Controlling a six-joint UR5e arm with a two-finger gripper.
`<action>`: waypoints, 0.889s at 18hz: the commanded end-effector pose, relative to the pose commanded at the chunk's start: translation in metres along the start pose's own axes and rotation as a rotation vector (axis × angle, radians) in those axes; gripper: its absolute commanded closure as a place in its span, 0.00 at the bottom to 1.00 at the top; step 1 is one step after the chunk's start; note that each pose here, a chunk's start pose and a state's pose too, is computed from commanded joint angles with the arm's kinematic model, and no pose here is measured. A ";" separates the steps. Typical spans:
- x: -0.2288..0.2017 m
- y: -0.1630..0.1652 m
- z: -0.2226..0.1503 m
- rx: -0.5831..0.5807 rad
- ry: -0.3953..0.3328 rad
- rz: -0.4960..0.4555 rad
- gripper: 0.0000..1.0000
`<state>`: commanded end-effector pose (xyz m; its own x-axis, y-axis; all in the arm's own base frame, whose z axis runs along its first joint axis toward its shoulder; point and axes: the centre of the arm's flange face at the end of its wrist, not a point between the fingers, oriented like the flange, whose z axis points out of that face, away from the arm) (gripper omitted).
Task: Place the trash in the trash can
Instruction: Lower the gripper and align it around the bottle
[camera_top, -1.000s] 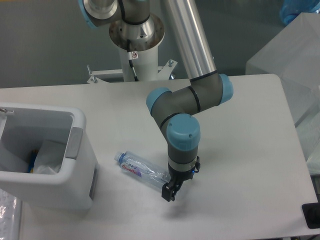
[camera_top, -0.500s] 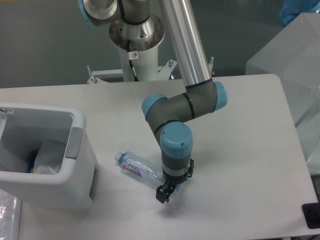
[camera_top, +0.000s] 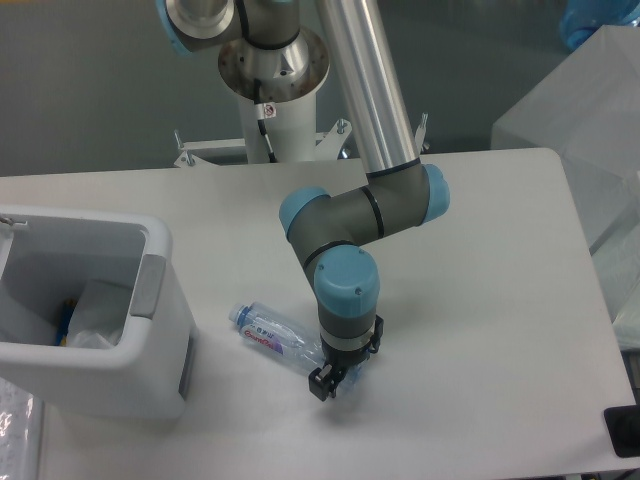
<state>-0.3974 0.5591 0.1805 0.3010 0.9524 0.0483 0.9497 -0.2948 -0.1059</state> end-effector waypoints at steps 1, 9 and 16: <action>0.000 0.000 0.000 0.000 0.000 0.000 0.23; 0.000 0.000 0.001 0.000 0.000 0.000 0.33; 0.001 -0.001 -0.004 0.008 0.004 0.003 0.37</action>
<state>-0.3981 0.5598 0.1851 0.3042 0.9512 0.0519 0.9480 -0.2970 -0.1142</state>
